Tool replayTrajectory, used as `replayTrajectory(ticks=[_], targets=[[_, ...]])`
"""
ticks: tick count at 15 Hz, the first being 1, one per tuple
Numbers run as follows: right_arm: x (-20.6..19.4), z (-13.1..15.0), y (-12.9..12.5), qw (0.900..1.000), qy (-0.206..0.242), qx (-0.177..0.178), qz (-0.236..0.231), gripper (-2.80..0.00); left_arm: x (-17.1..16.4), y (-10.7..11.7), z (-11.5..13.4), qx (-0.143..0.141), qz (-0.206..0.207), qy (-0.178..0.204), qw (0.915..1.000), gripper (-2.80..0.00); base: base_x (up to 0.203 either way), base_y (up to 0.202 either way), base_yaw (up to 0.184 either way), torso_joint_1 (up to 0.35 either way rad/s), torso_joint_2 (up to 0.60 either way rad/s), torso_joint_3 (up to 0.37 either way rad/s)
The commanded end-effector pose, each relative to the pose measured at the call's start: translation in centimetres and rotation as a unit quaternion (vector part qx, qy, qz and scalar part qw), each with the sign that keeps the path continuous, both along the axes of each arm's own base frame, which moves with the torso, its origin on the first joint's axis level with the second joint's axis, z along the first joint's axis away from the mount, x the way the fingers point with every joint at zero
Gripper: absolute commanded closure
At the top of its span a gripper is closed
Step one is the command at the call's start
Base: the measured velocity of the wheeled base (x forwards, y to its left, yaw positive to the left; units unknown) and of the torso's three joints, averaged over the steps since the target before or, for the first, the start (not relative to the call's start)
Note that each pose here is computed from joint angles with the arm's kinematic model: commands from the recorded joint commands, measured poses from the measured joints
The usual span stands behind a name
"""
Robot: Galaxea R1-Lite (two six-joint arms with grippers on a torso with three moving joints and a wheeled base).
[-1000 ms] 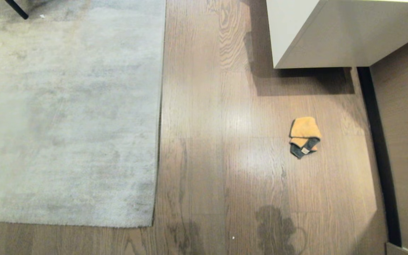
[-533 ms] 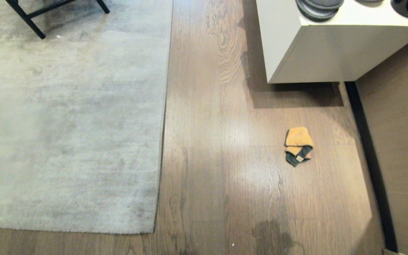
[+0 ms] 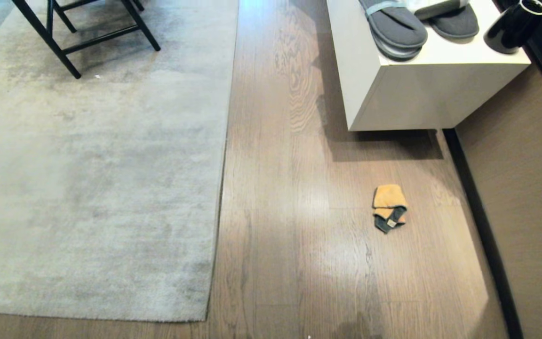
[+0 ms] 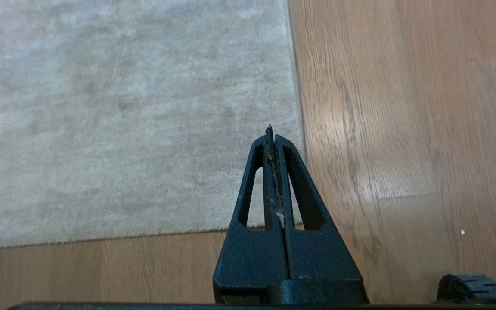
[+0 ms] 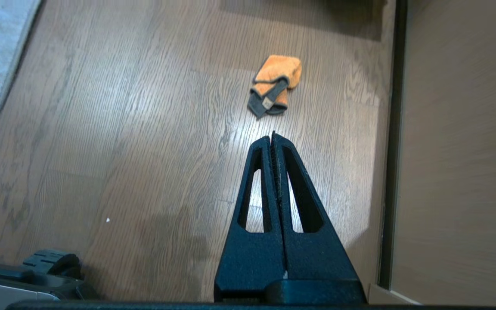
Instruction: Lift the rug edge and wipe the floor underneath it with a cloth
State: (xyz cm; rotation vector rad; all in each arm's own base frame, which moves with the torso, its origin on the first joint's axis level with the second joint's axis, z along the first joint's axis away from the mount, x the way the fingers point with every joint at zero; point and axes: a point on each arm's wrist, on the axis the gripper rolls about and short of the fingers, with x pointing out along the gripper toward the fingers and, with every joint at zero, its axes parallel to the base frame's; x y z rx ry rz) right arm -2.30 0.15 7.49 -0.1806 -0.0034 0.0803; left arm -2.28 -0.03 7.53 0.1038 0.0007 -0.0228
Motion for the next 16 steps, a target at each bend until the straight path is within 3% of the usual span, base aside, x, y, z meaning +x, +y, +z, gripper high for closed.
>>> replayTrajectory(ticks=[1, 16], targets=[[0.01, 0.01, 0.00, 1.000, 0.000, -0.001, 0.001, 0.00, 0.00, 0.00, 0.00, 0.000, 0.000, 0.000, 1.0000, 0.00, 0.000, 0.000, 0.000, 0.005, 0.00, 0.203], [0.01, 0.01, 0.00, 1.000, 0.000, -0.001, 0.001, 0.00, 0.00, 0.00, 0.00, -0.001, 0.001, 0.000, 1.0000, 0.00, 0.000, 0.000, 0.000, 0.002, 0.00, 0.202]])
